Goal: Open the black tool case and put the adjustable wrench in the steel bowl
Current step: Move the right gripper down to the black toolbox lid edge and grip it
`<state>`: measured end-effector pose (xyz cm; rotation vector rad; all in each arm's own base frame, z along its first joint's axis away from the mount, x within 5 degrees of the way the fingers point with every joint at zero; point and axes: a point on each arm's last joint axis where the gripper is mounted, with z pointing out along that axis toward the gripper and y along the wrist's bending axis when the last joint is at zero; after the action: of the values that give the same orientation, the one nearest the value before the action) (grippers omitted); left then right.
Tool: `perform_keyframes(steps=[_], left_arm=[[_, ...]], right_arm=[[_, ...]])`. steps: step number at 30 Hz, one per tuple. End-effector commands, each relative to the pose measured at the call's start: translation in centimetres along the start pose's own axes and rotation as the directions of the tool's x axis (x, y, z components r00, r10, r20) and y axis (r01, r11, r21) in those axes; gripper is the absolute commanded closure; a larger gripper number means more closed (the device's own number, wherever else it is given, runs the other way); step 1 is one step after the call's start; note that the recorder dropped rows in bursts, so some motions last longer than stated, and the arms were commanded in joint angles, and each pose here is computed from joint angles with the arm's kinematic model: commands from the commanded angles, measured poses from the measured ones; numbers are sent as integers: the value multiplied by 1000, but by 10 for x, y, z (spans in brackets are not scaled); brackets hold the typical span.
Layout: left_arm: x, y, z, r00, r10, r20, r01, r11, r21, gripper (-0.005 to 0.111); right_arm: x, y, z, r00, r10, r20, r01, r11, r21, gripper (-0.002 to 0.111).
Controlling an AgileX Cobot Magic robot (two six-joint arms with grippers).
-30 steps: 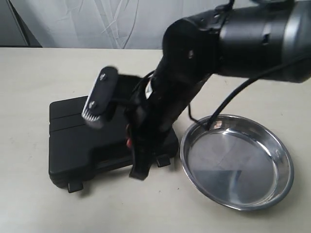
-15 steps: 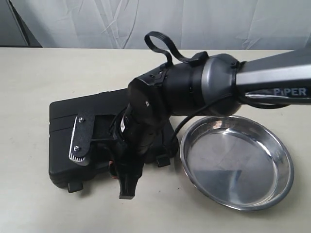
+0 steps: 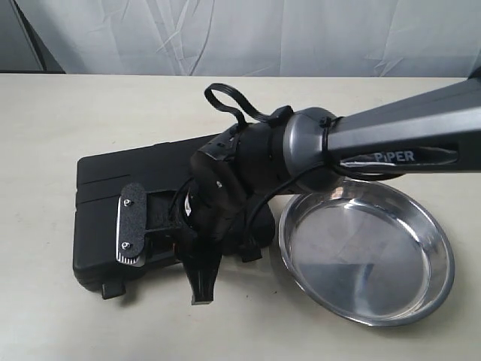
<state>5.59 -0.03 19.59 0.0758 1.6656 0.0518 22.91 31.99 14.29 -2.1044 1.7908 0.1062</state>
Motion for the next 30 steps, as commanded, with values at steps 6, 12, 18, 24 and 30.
perform_keyframes(steps=[6, 12, 18, 24, 30], left_arm=[[-1, 0, 0, 1000, -2, 4, 2, 1000, 1, 106], [-1, 0, 0, 1000, -2, 4, 2, 1000, 1, 106], [-1, 0, 0, 1000, -2, 4, 2, 1000, 1, 106], [-1, 0, 0, 1000, -2, 4, 2, 1000, 1, 106], [-1, 0, 0, 1000, -2, 4, 2, 1000, 1, 106]], right_arm=[[-4, -3, -1, 998, 43, 37, -44, 999, 30, 108], [-4, -4, -2, 998, 49, 43, -51, 998, 35, 108], [-5, -4, -5, 995, 82, 54, -84, 996, 35, 108], [-7, -6, -8, 994, 85, 72, -88, 995, 49, 108], [-8, -6, -8, 988, 130, 86, -134, 990, 48, 108]])
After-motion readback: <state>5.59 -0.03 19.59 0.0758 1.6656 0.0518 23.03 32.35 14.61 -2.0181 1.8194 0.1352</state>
